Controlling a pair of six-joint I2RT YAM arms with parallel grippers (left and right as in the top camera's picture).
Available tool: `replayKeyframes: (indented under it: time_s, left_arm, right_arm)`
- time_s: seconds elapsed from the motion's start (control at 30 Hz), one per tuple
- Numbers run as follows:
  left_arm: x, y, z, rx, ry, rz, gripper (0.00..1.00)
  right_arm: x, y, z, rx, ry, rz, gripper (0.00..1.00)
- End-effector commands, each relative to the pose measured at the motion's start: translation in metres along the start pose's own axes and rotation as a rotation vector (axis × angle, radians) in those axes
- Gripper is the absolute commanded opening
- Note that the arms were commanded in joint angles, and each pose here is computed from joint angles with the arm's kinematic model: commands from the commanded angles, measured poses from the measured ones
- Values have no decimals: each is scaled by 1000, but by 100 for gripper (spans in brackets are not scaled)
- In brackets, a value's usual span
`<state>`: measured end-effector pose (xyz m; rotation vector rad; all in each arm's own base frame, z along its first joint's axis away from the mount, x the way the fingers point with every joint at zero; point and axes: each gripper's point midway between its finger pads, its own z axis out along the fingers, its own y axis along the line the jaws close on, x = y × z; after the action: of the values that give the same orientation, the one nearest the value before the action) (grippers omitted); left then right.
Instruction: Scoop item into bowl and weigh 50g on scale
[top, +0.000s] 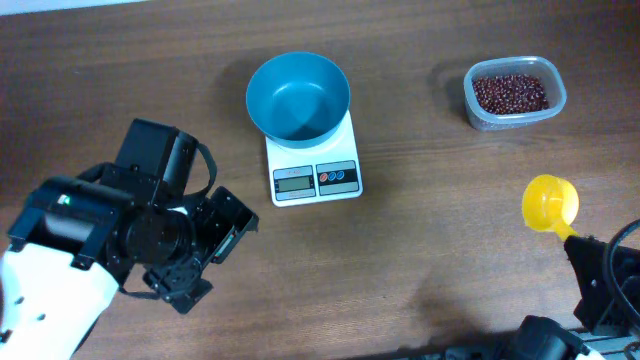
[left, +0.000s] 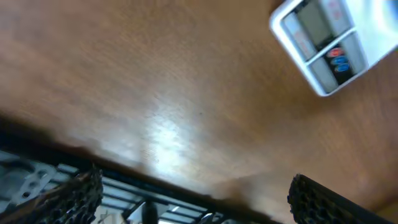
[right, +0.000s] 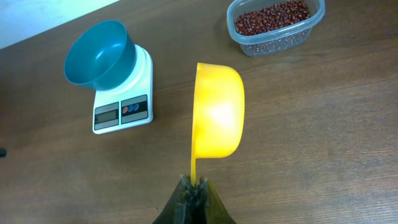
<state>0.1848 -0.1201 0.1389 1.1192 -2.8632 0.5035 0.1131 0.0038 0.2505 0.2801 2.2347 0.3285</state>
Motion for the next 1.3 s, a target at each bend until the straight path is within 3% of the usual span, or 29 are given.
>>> replayKeyframes:
  time_s: [0.0,0.03,0.07,0.1,0.17,0.27,0.4,0.53,0.7,0.93,1.27]
  left_arm:
    - [-16,-16,-2,57,-79,20,77]
    - [-24,-24,-4,86,-121,28,8]
    - [-31,-32,-6,113,-156,36,0]
    - [-40,-38,-8,133,-203,44,0]
    - [-59,-49,-15,130,-347,210,0]
    - [-55,-59,-13,75,-452,383,0]
    - [-36,-79,17,-3,-494,546,0]
    - [-10,-118,82,-3,-476,670,0]
    - [-14,-139,135,7,-485,685,0]
    - [-19,-166,162,76,-531,737,0]
    - [-29,-174,162,86,-603,720,0]
  right_arm:
    - [-7,-2,-4,7,-29,-7,5]
    - [-7,-4,-4,13,-35,-7,5]
    - [-9,-4,-4,18,-41,-7,5]
    - [-9,-5,-4,21,-45,-6,5]
    - [-9,-5,-4,21,-45,-7,5]
    - [-14,-9,-4,47,-73,-6,5]
    - [-21,-11,-5,63,-108,2,5]
    - [-21,-11,-5,62,-109,3,5]
    - [-21,-11,-5,62,-108,2,6]
    - [-19,-10,-5,54,-98,5,6]
    - [-18,-9,-5,49,-93,5,5]
